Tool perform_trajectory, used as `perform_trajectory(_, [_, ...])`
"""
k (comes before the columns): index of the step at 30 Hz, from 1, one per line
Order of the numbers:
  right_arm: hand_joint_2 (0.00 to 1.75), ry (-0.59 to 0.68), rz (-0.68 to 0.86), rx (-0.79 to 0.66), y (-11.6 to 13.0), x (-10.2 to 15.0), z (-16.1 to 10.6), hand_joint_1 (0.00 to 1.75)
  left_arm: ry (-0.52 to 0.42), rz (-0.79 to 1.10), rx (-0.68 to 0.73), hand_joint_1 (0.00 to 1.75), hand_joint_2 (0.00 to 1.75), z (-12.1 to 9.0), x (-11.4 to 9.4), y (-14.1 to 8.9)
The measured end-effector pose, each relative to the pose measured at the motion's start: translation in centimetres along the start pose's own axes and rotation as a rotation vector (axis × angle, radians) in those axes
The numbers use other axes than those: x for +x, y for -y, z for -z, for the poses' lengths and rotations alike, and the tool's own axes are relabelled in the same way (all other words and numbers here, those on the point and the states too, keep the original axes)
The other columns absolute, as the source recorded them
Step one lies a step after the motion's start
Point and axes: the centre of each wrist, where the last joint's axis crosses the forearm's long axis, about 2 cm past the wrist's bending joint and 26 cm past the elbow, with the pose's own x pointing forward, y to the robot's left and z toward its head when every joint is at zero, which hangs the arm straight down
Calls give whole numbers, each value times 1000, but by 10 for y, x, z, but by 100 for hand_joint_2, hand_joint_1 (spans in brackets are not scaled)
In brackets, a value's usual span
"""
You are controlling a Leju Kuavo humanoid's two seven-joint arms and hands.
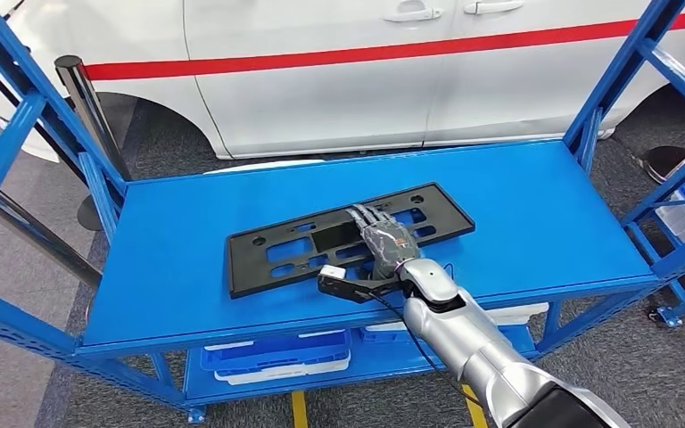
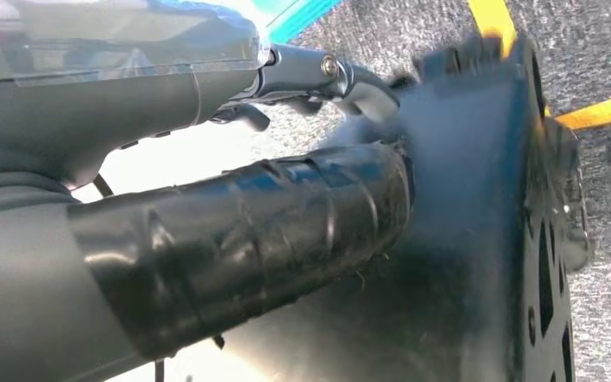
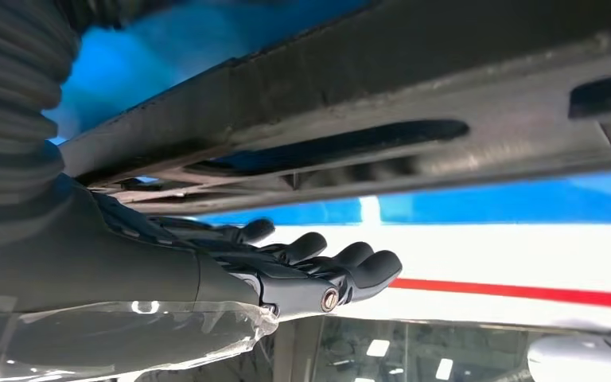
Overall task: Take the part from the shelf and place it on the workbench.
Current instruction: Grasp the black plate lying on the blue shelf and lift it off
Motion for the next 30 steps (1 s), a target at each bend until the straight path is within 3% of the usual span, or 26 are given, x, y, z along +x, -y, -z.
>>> perform_trajectory(12, [175, -2, -1, 13, -3, -5, -2, 175, 38, 17, -7, 0, 0, -1, 3, 0])
perform_trajectory(16, [175, 4, -2, 13, -1, -4, -1, 175, 48, 24, -5, 0, 175, -1, 5, -2])
perform_trajectory(24, [175, 9, -18, -17, -1, 0, 1, 175, 28, 53, 38, 0, 175, -3, 7, -7])
perform_trajectory(30, [175, -119, -144, -243, -15, 4, -10, 175, 10, 69, 60, 0, 175, -3, 8, -8])
